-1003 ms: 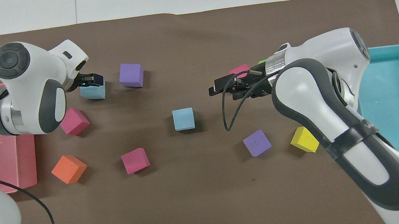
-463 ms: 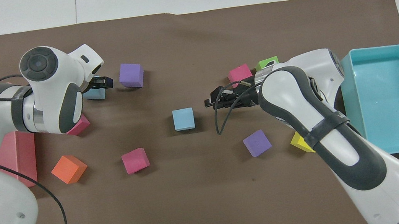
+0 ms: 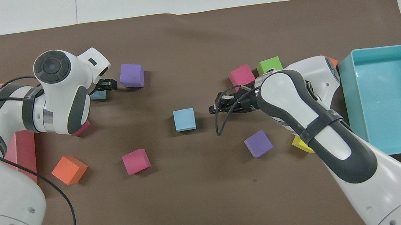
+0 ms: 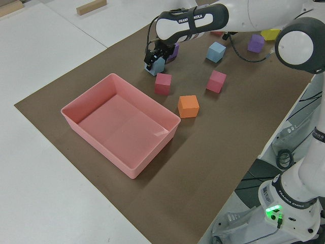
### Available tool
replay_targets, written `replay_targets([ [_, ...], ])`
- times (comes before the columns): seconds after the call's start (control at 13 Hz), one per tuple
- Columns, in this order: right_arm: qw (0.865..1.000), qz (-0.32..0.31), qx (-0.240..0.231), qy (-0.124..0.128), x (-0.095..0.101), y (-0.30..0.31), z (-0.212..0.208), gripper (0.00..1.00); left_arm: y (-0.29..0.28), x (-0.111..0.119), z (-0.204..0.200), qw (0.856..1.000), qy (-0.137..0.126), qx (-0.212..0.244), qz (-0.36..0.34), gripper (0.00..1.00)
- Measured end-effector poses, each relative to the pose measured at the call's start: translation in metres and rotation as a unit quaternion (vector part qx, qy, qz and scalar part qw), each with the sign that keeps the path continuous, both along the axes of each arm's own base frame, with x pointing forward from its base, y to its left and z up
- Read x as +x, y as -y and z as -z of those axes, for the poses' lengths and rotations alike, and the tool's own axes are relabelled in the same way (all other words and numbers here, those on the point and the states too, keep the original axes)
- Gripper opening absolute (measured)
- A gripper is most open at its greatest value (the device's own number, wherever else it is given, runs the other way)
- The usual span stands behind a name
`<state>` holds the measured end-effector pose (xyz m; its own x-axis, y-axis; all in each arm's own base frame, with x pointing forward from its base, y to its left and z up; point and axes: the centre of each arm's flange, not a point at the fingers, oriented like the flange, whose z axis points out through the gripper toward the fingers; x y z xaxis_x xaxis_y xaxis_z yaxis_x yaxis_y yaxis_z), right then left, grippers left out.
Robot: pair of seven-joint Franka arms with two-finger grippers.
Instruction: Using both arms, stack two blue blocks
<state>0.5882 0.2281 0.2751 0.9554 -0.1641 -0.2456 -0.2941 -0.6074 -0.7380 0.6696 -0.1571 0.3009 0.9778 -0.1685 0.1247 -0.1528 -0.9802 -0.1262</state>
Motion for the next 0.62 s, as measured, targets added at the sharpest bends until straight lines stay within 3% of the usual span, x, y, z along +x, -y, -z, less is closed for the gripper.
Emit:
replay_targets([
  [0.46, 1.000, 0.003, 0.003, -0.007, -0.0027, 0.0003, 0.0099, 0.01, -0.0007, 0.0002, 0.0000, 1.000, 0.001, 0.000, -0.003, 0.98],
  [0.62, 1.000, 0.003, 0.003, -0.008, -0.0034, 0.0004, 0.0108, 0.01, -0.0015, 0.0009, -0.0006, 1.000, 0.004, -0.001, -0.004, 0.74],
])
